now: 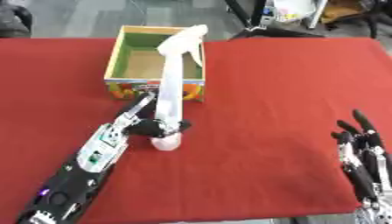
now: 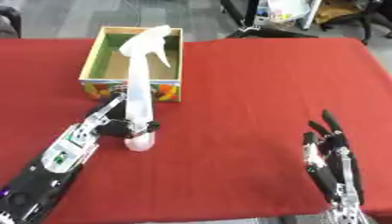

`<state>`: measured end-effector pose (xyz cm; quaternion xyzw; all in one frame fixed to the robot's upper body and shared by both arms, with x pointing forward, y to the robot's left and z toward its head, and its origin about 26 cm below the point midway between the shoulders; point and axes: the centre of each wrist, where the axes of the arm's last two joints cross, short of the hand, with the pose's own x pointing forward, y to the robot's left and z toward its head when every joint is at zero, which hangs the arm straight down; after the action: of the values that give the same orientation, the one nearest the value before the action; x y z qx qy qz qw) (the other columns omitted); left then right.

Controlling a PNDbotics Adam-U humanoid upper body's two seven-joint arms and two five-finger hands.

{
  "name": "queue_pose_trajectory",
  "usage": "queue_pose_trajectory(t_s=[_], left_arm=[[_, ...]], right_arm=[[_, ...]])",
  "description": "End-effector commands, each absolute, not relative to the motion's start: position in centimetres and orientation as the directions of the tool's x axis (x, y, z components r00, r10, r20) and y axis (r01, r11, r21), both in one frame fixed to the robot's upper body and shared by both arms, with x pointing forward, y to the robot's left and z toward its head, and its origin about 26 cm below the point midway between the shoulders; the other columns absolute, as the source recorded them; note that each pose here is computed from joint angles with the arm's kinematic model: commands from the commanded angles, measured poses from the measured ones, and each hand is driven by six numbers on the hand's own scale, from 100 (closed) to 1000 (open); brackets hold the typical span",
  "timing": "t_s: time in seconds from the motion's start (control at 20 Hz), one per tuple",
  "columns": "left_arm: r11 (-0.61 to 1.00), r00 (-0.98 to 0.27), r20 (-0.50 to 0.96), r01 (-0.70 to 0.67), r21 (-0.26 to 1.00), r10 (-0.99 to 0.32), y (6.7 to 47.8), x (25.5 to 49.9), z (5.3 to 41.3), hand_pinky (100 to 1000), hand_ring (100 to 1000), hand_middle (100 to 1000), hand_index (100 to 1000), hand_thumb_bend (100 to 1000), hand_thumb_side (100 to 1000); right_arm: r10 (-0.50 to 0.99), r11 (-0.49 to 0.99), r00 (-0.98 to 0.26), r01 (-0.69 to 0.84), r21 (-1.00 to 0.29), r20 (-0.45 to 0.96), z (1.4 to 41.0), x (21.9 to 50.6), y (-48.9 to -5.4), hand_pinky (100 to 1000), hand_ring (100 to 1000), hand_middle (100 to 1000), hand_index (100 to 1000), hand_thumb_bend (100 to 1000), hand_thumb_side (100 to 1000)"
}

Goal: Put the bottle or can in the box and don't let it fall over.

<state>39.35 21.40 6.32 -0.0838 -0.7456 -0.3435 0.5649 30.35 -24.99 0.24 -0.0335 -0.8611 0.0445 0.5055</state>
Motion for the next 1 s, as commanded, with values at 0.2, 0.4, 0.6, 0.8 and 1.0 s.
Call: queue_pose_trajectory(t_s=[0.2, 0.4, 0.6, 0.8, 1.0], left_arm=[[0.775, -0.363, 0.899, 0.484, 0.406, -0.245, 21.2, 39.8, 7.3, 308, 139, 145, 332, 100, 107], [0.817, -0.372, 0.901, 0.433, 0.381, -0.223, 21.6, 39.9, 8.1, 288, 112, 117, 309, 100, 133], [0.854, -0.426, 0.883, 0.368, 0.367, -0.196, 22.2, 40.2, 10.8, 286, 105, 109, 304, 100, 146], [0.873, -0.486, 0.85, 0.304, 0.381, -0.201, 23.3, 40.8, 14.5, 288, 103, 108, 303, 100, 159], [0.894, -0.521, 0.82, 0.213, 0.393, -0.237, 24.9, 41.9, 17.8, 295, 103, 108, 305, 100, 170]], right_arm=[[0.104, 0.993, -0.517, 0.003, -0.12, 0.85, 1.2, 30.7, -25.2, 790, 889, 1000, 946, 100, 470], [0.104, 0.993, -0.518, 0.005, -0.119, 0.849, 1.2, 30.7, -25.2, 790, 889, 1000, 946, 100, 470], [0.105, 0.993, -0.516, 0.005, -0.119, 0.85, 1.2, 30.7, -25.2, 790, 889, 1000, 946, 100, 470], [0.104, 0.993, -0.515, 0.002, -0.121, 0.851, 1.2, 30.8, -25.2, 790, 889, 1000, 947, 100, 470], [0.097, 0.993, -0.518, -0.007, -0.118, 0.85, 1.3, 31.0, -24.9, 790, 889, 1000, 947, 100, 470]])
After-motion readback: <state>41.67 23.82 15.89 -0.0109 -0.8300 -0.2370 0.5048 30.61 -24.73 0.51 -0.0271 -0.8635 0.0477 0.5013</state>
